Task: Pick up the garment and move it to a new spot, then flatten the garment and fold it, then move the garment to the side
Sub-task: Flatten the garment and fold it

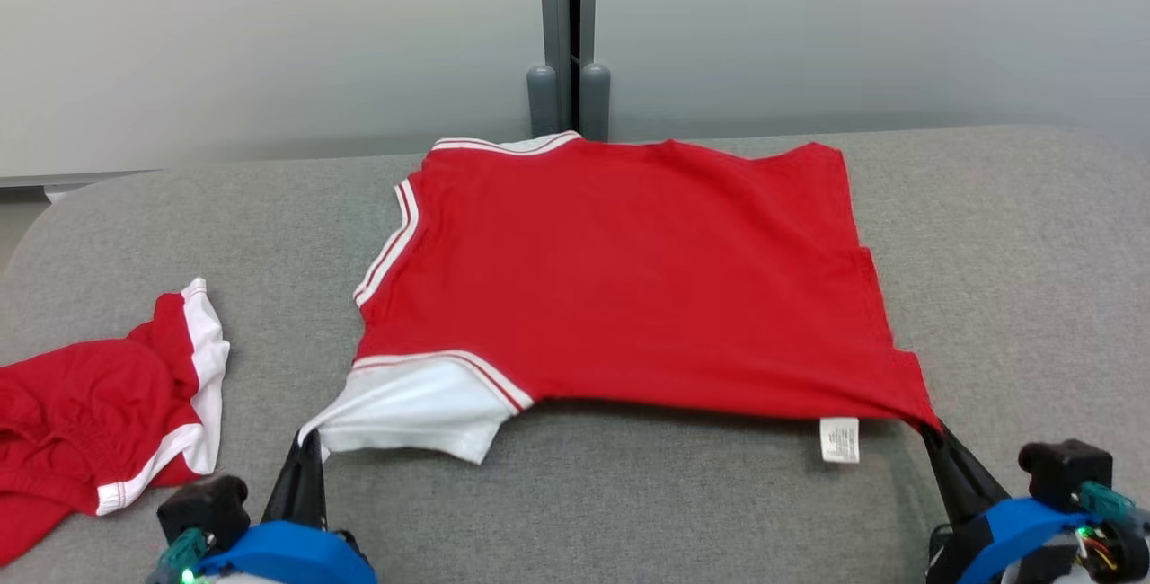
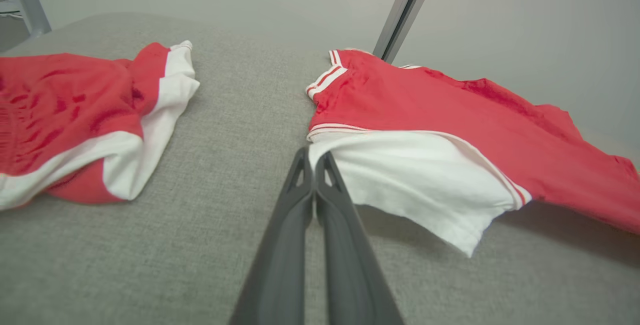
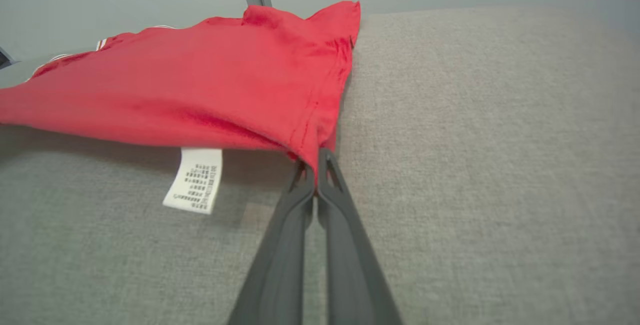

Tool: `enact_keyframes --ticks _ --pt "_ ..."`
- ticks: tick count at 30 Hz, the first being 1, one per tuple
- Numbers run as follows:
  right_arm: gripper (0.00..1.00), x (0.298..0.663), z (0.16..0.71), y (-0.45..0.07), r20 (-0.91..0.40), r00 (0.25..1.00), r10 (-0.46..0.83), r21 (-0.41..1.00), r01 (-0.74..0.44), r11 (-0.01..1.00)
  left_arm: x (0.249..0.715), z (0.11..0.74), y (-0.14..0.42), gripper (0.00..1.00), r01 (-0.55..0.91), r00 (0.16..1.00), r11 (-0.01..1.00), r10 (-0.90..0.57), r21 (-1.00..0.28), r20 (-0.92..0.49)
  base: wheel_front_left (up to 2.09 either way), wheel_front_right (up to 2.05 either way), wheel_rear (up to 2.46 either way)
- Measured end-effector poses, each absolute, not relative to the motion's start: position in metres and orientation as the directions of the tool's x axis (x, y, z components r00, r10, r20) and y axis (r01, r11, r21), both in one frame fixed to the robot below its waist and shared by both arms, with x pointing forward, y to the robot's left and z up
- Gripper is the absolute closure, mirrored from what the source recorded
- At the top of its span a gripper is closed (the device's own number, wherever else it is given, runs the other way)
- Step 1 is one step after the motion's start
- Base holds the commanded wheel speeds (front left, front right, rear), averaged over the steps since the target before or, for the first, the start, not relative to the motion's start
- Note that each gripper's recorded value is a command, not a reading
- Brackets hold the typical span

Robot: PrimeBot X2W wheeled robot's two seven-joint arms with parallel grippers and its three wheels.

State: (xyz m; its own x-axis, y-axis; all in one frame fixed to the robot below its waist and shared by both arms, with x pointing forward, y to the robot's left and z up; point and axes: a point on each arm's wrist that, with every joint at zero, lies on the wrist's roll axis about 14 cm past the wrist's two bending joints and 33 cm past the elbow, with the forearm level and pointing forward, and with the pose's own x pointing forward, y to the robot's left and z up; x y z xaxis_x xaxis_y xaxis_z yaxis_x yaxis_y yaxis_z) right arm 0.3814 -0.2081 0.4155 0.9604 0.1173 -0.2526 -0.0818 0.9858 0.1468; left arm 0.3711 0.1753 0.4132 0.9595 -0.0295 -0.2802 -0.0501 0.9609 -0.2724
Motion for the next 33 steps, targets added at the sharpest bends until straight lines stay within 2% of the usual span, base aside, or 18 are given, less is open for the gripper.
enact_keyframes --ticks 8,15,20,24,33 --pt "1.0 0.341 0.406 -0.22 -0.33 0.939 0.094 0.123 -0.056 0.991 0.317 0.446 0.17 1.0 -0.061 0.941 0.96 -0.036 -0.274 -0.336 0.0 0.0 0.0" --pt "1.0 0.307 0.41 -0.221 -0.426 0.902 0.07 0.123 -0.019 0.992 0.298 0.478 0.158 1.0 -0.034 0.93 0.958 -0.074 -0.284 -0.361 0.0 0.0 0.0" --pt "1.0 0.302 0.412 -0.222 -0.483 0.873 0.069 0.124 -0.01 0.992 0.301 0.477 0.152 1.0 -0.008 0.915 0.957 -0.111 -0.291 -0.389 0.0 0.0 0.0" --pt "1.0 0.301 0.404 -0.222 -0.546 0.834 0.077 0.131 -0.005 0.991 0.321 0.479 0.147 1.0 0.029 0.912 0.945 -0.159 -0.327 -0.378 0.0 0.0 0.0" --pt "1.0 0.349 0.412 -0.225 -0.561 0.823 0.09 0.132 -0.019 0.991 0.382 0.465 0.139 1.0 0.094 0.877 0.912 -0.266 -0.4 -0.401 0.0 0.0 0.0"
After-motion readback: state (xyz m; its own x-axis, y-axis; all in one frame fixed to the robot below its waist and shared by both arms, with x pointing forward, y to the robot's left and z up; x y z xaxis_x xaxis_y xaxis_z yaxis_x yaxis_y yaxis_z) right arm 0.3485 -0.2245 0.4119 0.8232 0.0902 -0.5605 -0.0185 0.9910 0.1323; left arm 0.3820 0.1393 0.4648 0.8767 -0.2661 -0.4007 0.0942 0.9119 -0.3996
